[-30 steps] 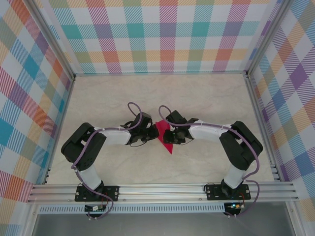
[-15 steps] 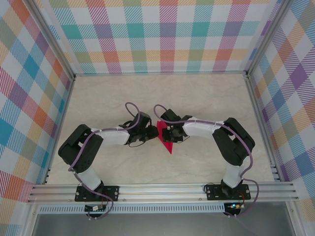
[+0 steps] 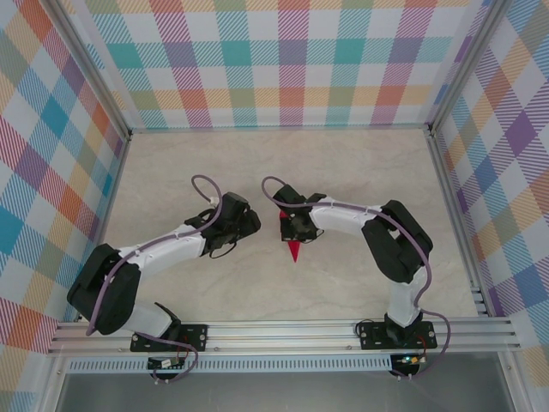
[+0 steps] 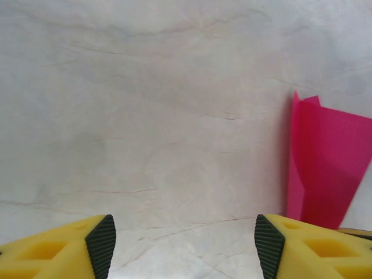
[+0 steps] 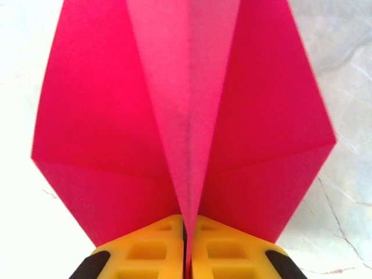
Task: Fold a paper plane with a square sheet of paper (pick it up from the middle)
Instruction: Move the paper plane to the center of the table.
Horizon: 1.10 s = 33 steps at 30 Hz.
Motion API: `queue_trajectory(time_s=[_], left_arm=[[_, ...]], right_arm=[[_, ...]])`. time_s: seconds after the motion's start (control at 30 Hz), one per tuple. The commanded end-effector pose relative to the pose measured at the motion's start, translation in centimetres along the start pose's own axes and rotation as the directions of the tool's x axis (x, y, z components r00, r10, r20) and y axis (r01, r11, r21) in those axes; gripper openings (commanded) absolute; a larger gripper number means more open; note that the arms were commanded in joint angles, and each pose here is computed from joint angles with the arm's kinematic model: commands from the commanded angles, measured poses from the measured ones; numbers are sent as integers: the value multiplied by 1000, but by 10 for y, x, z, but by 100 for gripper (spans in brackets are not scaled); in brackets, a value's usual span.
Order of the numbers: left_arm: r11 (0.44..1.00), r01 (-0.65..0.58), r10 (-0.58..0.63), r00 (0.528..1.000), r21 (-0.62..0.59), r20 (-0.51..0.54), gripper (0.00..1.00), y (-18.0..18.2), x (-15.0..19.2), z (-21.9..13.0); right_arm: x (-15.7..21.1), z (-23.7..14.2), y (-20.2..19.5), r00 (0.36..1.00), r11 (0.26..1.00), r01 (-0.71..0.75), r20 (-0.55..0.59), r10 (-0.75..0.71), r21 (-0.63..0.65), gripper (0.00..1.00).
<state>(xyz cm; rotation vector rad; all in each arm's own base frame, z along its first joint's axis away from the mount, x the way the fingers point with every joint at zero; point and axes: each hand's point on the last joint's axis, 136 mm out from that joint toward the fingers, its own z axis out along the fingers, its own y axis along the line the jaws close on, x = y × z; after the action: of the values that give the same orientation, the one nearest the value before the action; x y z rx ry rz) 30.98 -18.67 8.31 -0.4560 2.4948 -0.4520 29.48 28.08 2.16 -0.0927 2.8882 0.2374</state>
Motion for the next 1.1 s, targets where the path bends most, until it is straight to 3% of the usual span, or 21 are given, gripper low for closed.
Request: queue_trajectory(time_s=[0.0, 0.4, 0.7, 0.9, 1.07], left_arm=[[995, 16, -13, 999, -99, 37, 73, 29, -5, -6], [988, 16, -15, 1000, -151, 9, 84, 47, 2, -8], [978, 15, -10, 1000, -206, 24, 89, 62, -3, -16], [969, 16, 0, 998, -248, 66, 93, 77, -18, -30], [969, 23, 1, 996, -246, 95, 96, 82, -28, -39]], right_arm=[[-1, 9, -3, 1000, 998, -11, -11, 11, 54, 9], [4, 13, -10, 999, 995, -22, -31, 25, 94, 13], [-48, -10, 6, 997, 999, -1, 75, -2, 49, 10], [-89, 3, 14, 995, 1000, 5, 100, -8, 23, 10], [-103, 13, 20, 996, 1000, 24, 86, -25, 12, 12]])
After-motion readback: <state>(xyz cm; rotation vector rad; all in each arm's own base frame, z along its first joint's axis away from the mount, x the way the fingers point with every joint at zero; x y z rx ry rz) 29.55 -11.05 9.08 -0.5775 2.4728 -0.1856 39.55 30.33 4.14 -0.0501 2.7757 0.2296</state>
